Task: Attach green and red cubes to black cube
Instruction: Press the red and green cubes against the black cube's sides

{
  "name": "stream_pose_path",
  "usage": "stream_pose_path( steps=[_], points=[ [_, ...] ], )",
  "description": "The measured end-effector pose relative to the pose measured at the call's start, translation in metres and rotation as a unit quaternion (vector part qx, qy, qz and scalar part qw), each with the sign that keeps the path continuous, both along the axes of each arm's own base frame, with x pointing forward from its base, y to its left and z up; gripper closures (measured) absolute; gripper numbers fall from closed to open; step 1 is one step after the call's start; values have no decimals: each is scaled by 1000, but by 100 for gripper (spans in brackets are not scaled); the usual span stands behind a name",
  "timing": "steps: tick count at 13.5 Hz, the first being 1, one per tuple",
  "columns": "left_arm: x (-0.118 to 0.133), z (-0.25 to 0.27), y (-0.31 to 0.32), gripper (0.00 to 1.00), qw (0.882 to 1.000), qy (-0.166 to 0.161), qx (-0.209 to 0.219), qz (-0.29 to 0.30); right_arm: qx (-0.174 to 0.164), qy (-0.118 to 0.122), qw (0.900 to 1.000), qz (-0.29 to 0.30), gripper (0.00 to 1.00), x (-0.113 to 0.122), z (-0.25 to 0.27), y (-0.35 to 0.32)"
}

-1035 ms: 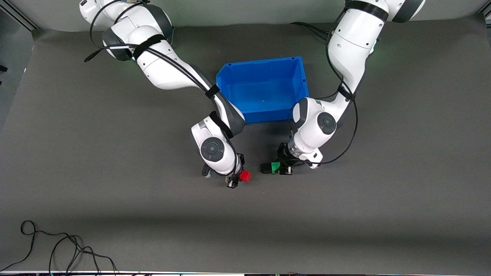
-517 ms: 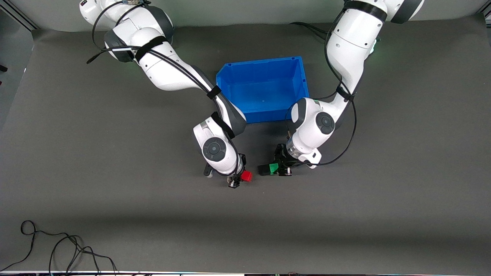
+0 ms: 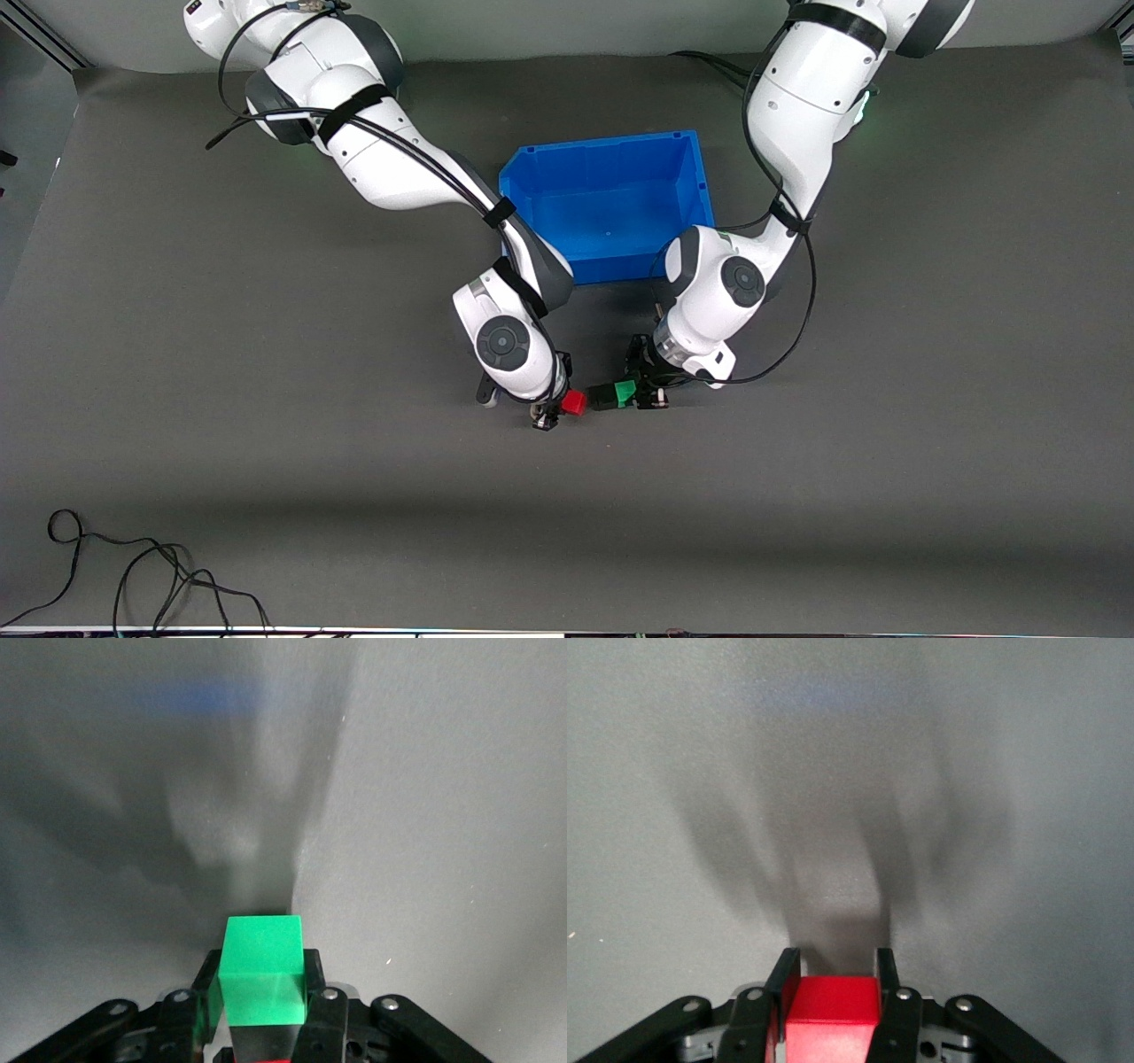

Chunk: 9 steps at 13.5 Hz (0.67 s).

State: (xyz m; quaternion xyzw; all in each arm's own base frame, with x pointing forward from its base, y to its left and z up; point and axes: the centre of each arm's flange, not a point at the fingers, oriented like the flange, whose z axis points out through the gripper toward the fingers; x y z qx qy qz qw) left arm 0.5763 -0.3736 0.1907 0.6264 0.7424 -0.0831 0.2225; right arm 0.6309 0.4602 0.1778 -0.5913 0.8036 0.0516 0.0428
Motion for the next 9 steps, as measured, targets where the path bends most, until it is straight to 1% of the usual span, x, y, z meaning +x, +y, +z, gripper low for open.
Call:
stream_pose_path(
  steps=[9],
  points=[
    [-2,-2,-13,63,1000,-3,-1,-5,-5,4,1000,-8,61,-1,-6,-1]
  ],
)
